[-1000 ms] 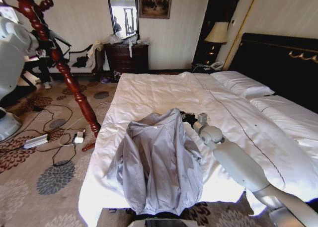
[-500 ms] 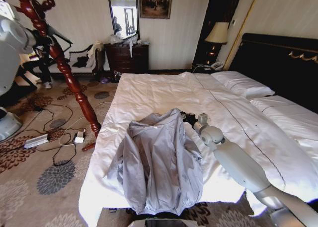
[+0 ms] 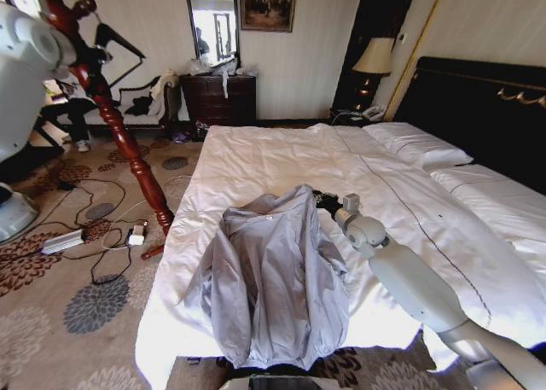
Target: Pick up the clothes from the bed and hang them on the clothes hanger.
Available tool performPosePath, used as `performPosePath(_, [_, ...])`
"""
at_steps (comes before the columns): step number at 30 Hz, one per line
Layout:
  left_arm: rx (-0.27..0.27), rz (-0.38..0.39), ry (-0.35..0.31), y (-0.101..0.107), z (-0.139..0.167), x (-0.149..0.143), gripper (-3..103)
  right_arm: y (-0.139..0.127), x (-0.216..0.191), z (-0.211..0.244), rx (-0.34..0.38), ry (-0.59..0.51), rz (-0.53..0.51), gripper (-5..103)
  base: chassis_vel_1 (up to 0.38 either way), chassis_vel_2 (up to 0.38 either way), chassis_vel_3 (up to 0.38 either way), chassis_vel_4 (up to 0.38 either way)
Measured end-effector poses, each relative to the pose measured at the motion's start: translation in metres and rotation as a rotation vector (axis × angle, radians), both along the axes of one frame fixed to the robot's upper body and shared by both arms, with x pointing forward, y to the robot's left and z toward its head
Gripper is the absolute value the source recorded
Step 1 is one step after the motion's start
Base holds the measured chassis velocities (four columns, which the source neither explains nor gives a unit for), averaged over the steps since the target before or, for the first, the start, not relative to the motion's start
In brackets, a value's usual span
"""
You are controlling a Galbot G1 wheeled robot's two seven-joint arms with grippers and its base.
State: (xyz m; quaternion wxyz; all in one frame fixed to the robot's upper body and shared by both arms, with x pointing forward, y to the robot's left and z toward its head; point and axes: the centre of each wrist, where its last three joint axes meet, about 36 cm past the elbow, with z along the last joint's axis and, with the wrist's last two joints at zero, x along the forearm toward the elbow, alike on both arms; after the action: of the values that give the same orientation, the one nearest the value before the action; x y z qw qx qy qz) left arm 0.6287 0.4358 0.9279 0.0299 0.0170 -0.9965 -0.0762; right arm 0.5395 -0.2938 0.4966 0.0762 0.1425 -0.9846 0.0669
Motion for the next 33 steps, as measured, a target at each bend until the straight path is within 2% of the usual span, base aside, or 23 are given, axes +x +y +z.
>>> performPosePath(8, [0.035, -0.078, 0.018, -0.013, -0.023, -0.021, 16, -0.004, 0.000, 0.000, 0.008, -0.002, -0.017, 0, 0.000, 0.000, 0.000, 0.000])
performPosePath(12, [0.059, -0.184, 0.072, -0.022, -0.071, -0.040, 16, -0.011, -0.002, -0.001, 0.003, 0.002, -0.035, 0, 0.000, 0.000, 0.000, 0.000])
performPosePath(13, [0.059, -0.184, 0.072, -0.022, -0.071, -0.040, 16, -0.011, -0.002, -0.001, 0.003, 0.002, -0.035, 0, 0.000, 0.000, 0.000, 0.000])
performPosePath(16, [0.079, -0.263, 0.117, -0.015, -0.117, -0.057, 16, -0.014, -0.003, -0.002, 0.001, 0.003, -0.041, 0, 0.000, 0.000, 0.000, 0.000])
performPosePath(19, [0.021, -0.346, 0.144, 0.001, -0.146, -0.098, 16, -0.010, -0.002, -0.002, 0.007, 0.002, -0.040, 0, 0.000, 0.000, 0.000, 0.000])
performPosePath(21, [0.022, -0.367, 0.148, 0.002, -0.151, -0.107, 16, -0.008, -0.002, -0.002, 0.008, 0.001, -0.036, 0, 0.000, 0.000, 0.000, 0.000])
performPosePath(23, [0.047, -0.427, 0.157, 0.002, -0.166, -0.123, 16, -0.005, -0.001, -0.003, 0.008, 0.003, -0.030, 0, 0.000, 0.000, 0.000, 0.000])
performPosePath(24, [0.047, -0.427, 0.157, 0.002, -0.166, -0.123, 16, -0.005, -0.001, -0.003, 0.008, 0.003, -0.030, 0, 0.000, 0.000, 0.000, 0.000])
performPosePath(28, [0.095, -0.604, 0.164, -0.009, -0.194, -0.144, 16, -0.004, -0.001, -0.003, 0.003, 0.001, -0.028, 0, 0.000, 0.000, 0.000, 0.000])
performPosePath(29, [0.095, -0.604, 0.164, -0.009, -0.194, -0.144, 16, -0.004, -0.001, -0.003, 0.003, 0.001, -0.028, 0, 0.000, 0.000, 0.000, 0.000])
performPosePath(31, [0.107, -0.681, 0.165, -0.013, -0.207, -0.148, 16, -0.003, -0.002, -0.001, 0.006, -0.003, -0.026, 0, 0.000, 0.000, 0.000, 0.000])
performPosePath(33, [0.109, -0.701, 0.169, -0.012, -0.212, -0.150, 16, -0.003, -0.002, -0.001, 0.007, -0.004, -0.026, 0, 0.000, 0.000, 0.000, 0.000])
